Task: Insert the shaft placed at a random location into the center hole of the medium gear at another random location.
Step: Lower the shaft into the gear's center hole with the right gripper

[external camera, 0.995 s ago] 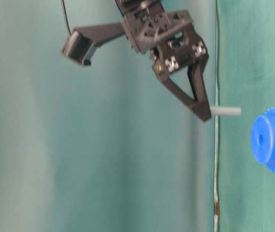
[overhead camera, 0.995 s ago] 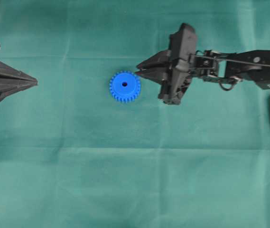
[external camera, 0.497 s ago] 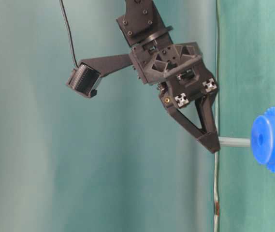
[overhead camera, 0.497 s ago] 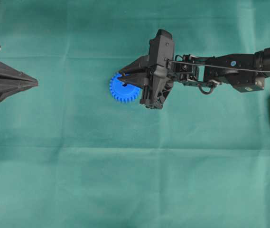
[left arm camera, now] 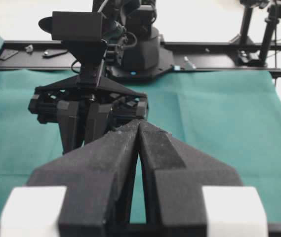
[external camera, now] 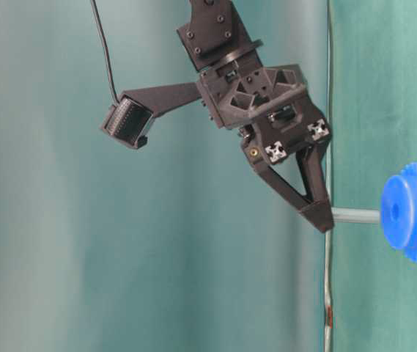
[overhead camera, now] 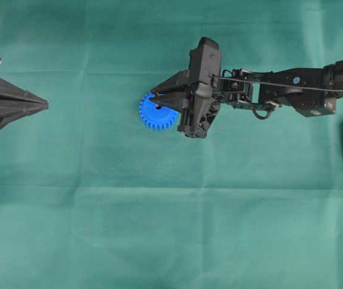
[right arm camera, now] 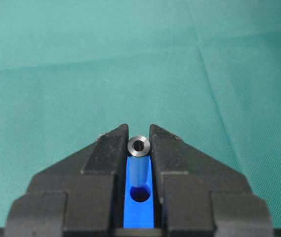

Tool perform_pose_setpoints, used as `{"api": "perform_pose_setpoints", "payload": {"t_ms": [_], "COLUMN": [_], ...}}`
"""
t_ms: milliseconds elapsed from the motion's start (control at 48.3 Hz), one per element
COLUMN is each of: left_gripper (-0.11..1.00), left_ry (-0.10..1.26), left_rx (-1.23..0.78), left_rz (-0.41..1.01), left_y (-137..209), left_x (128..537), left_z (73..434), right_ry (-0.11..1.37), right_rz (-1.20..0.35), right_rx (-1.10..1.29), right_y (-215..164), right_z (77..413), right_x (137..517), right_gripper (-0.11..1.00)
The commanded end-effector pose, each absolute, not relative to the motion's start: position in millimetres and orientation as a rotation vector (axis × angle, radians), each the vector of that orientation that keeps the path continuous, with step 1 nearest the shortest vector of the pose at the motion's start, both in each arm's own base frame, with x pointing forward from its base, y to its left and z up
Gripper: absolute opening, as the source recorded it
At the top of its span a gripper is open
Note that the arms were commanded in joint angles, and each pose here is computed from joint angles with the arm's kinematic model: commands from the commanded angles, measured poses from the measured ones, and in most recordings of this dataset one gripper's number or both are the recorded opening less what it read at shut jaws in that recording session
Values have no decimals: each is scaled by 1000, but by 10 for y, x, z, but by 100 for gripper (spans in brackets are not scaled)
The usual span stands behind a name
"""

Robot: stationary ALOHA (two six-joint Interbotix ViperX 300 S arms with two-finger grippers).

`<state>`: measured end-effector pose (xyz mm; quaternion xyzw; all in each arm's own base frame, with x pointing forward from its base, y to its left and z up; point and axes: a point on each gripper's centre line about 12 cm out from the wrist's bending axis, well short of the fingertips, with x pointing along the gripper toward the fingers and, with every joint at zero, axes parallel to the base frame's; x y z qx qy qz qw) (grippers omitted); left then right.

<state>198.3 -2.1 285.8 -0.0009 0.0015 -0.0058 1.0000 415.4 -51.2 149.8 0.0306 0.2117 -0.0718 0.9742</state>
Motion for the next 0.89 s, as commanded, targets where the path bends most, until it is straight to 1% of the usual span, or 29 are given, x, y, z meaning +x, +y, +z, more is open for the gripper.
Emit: {"api": "perform_pose_setpoints", "payload": {"t_ms": [0, 166, 456, 870], "left_gripper": [0, 0, 0, 0], "left_ry": [-14, -14, -15, -14], "left_rx": [-2, -2, -2, -2], "left_rz": [-9, -9, -9, -9], "left_y": [-16, -16, -16, -16], "left_x": [2003, 2003, 2003, 2000], "left_z": [2927, 2927, 2928, 2923], "right_ry": [399, 410, 450, 468], "right_rz": [-149, -149, -160, -160], "right_rx": [64, 64, 67, 70], "right_y": [-529, -530, -577, -573], "right_z": [1595, 1545, 1347, 1238], "right_x": [4186, 4190, 4197, 4208], "right_gripper": [13, 13, 13, 13]}}
